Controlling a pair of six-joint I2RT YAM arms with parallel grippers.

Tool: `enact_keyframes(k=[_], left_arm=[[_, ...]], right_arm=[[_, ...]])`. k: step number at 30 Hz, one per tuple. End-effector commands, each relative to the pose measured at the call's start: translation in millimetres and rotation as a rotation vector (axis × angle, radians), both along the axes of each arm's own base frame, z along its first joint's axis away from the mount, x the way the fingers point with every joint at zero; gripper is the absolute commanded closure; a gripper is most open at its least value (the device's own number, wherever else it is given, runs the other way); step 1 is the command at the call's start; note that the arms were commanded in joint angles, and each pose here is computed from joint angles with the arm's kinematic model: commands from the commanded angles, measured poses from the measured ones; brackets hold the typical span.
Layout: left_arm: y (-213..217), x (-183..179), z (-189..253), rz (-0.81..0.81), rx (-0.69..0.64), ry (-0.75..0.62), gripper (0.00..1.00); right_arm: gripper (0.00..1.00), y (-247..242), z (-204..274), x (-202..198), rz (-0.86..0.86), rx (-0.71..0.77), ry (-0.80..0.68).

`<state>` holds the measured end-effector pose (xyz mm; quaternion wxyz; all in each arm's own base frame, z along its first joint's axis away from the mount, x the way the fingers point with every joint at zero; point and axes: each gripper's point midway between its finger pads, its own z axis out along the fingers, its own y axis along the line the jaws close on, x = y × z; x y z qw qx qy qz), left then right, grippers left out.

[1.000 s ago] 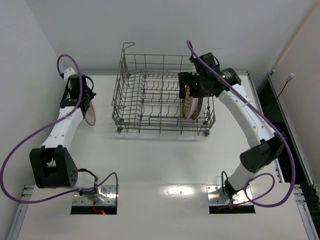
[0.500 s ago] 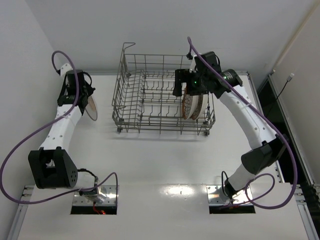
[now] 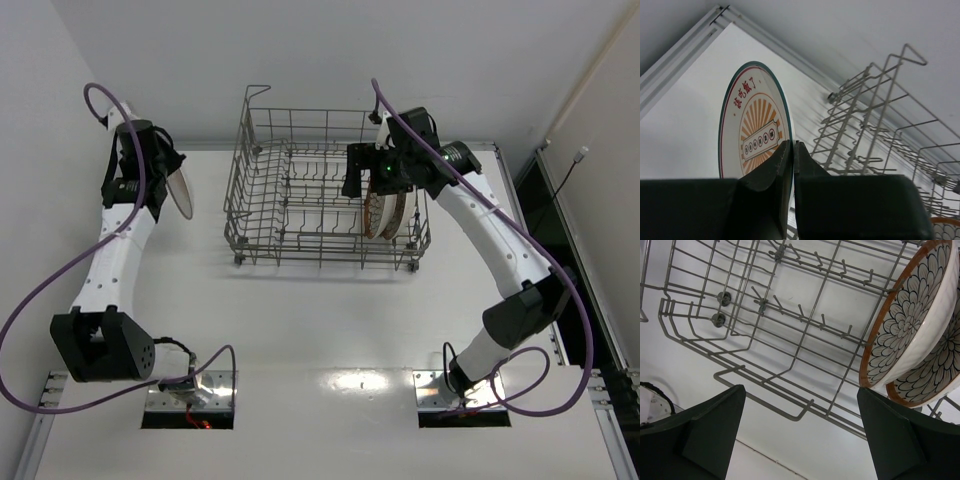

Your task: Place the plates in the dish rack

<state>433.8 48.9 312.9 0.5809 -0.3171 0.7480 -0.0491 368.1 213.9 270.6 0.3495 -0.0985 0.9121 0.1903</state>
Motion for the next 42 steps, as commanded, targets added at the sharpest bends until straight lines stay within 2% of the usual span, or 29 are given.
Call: enact_keyframes(k=[1,13,23,29,42], left_arm=[[-10.0,-2.7,86.0,-0.061,0.015,-0.229,1.00],[-46.5,-15.0,164.0,-0.209,0.053,-0.409,1.00],[-83.5,-27.2,212.3,-0.354,0.023,-0.544,1.00],[-99.3,-31.8,224.0,-0.413,-0.004,-0.584,1.00],[-165.5,-27.3,218.5,-0.529,-0.096,-0.579,1.00]], right_arm=[[0.09,3.0,22.6,1.8,0.019,0.047,-0.071],[0.09,3.2,17.7,-1.4,0.025,0.044,-0.052],[0.09,3.8,18.8,-8.0,0.040,0.057,-0.047],[0.09,1.8,22.3,-8.5,0.034,0.055,-0.058],[0.09,-22.4,21.9,-12.3,-0.019,0.027,-0.063]])
